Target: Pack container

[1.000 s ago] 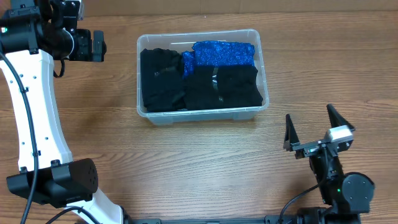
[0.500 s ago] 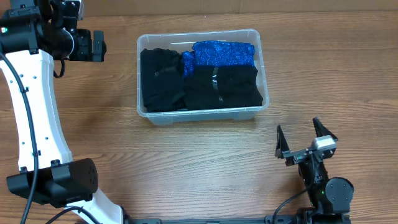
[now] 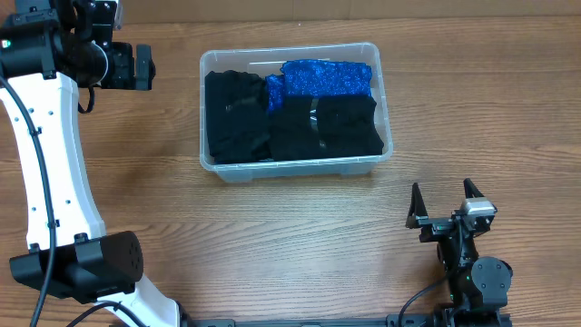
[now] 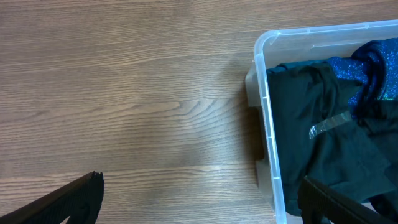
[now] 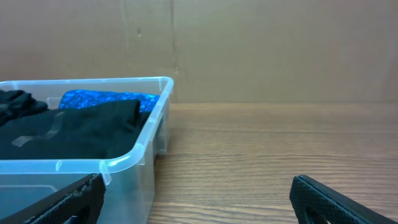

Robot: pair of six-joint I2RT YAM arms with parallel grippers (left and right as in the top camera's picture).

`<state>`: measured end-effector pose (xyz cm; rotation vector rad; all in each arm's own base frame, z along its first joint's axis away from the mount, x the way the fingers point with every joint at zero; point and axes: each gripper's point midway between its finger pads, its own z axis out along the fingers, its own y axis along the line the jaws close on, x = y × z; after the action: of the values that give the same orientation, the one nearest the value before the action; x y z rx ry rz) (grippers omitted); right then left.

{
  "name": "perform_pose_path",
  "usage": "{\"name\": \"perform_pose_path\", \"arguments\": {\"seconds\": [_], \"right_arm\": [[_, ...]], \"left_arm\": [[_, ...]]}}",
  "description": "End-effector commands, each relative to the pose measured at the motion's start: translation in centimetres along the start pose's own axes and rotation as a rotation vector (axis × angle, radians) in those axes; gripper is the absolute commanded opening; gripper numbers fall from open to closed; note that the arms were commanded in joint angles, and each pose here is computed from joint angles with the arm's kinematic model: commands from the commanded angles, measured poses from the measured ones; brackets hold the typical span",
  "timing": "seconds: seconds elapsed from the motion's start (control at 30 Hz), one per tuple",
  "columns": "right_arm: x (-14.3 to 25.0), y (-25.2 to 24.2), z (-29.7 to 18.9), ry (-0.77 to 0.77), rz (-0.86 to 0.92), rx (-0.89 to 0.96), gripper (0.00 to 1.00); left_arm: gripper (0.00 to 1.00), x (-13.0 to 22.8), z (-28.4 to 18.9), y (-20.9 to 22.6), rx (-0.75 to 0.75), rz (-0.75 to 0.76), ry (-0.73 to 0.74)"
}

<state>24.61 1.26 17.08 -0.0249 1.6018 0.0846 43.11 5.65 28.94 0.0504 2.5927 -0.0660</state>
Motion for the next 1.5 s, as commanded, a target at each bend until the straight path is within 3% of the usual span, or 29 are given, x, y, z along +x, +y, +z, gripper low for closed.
{"name": "perform_pose_path", "arguments": {"seconds": [0.0, 0.7, 0.87, 0.93, 1.0, 1.03, 1.23, 1.33, 1.47], "right_arm": [[0.1, -0.8, 0.0, -0.008, 0.015, 0.044, 1.00], [0.1, -0.8, 0.0, -0.009, 0.015, 0.044, 1.00], [0.1, -0.8, 0.0, -0.009, 0.015, 0.044, 1.00], [0.1, -0.8, 0.0, -0.009, 0.015, 0.044, 1.00], [0.1, -0.8, 0.0, -0.009, 0.015, 0.044, 1.00], [0.1, -0.8, 0.0, -0.009, 0.015, 0.044, 1.00], [0.1, -0.8, 0.0, -0.009, 0.015, 0.044, 1.00], [0.1, -0.8, 0.0, -0.009, 0.015, 0.044, 1.00], [0.1, -0.8, 0.0, -0.009, 0.015, 0.044, 1.00]], "left_arm": [[1.00, -0.2, 0.2, 0.0, 0.001, -0.011, -0.002], [1.00, -0.2, 0.2, 0.0, 0.000, -0.011, -0.002], [1.00, 0.8, -0.3, 1.9, -0.120, -0.040, 0.037], [1.00, -0.8, -2.1, 1.3, -0.105, -0.129, -0.062], [1.00, -2.3, -4.2, -0.4, -0.033, -0.113, -0.161], [1.00, -3.3, -8.4, -2.6, 0.015, -0.072, -0.280], [1.00, -4.6, -17.6, -6.8, 0.045, 0.044, -0.569], [1.00, -3.8, -20.0, -8.7, 0.061, 0.121, -0.668], [1.00, -0.8, -19.5, -9.3, 0.068, 0.137, -0.706]]}}
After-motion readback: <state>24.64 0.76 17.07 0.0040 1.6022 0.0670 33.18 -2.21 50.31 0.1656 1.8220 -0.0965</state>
